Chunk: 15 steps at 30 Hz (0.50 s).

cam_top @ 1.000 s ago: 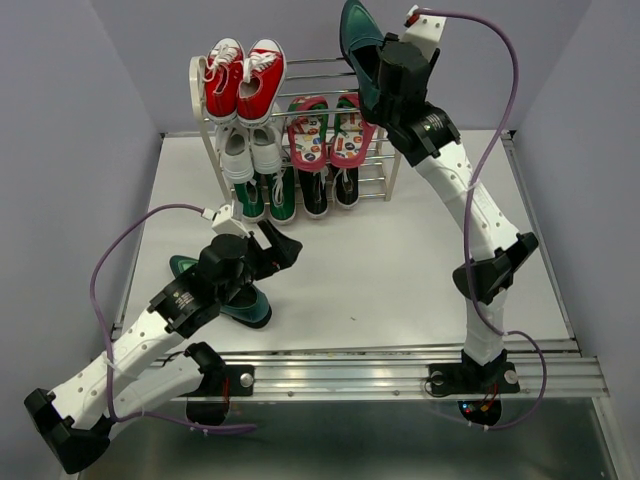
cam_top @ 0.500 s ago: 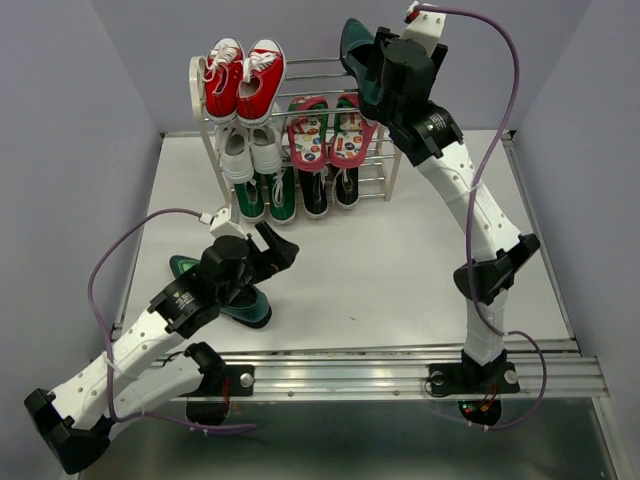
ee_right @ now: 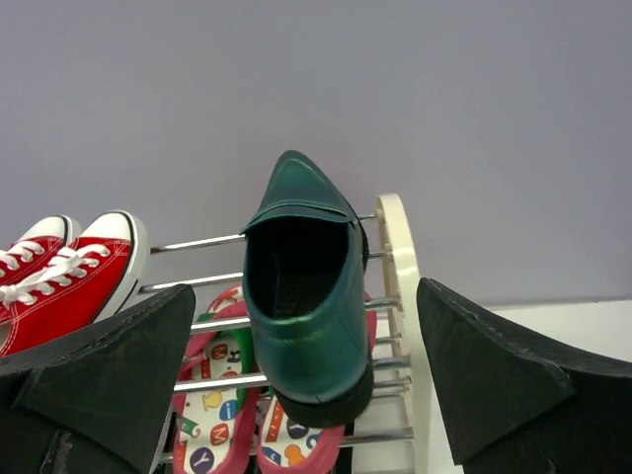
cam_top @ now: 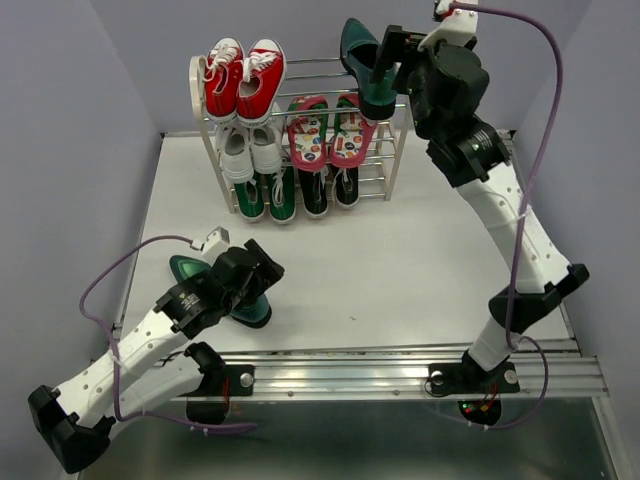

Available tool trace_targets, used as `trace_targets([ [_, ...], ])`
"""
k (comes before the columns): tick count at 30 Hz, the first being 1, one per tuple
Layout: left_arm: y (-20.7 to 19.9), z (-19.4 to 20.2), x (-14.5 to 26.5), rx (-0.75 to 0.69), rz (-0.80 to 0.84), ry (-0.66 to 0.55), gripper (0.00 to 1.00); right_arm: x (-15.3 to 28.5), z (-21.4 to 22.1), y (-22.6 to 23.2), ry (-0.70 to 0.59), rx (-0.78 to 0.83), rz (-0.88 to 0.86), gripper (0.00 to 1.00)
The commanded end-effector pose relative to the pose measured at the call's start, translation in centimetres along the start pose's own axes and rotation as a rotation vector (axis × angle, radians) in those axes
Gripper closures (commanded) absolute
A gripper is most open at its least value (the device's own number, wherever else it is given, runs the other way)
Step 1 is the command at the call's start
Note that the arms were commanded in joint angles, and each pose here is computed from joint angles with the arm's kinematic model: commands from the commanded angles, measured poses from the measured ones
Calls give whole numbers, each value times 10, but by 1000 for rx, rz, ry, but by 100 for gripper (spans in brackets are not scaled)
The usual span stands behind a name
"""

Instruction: Place and organize the shoes onto the shoe shelf

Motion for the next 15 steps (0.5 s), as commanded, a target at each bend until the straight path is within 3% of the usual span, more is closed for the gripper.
trace_targets([
  [1, 33, -1, -6, 82, -153, -46, 1, 31, -24, -14, -60, -62, -50, 0],
  [7, 41, 1, -16, 111, -214, -68, 1, 66, -32, -36, -69, -98, -60, 0],
  [13, 55, 7, -29, 93, -293, -68, 1, 80, -10, -49, -24, -97, -23, 0],
  [15, 56, 9, -33, 67, -313, -59, 7, 90, -7, -59, -19, -144, 10, 0],
])
Point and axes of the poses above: each gripper's point midway between its finger pads, its own x axis back along the fingers, its own y axis along the line the jaws close on, z = x × y, the point moved 2 cm from there along x, back along the fingers, and after that the axes turned 12 degrees about x, right-handed, at the moved point
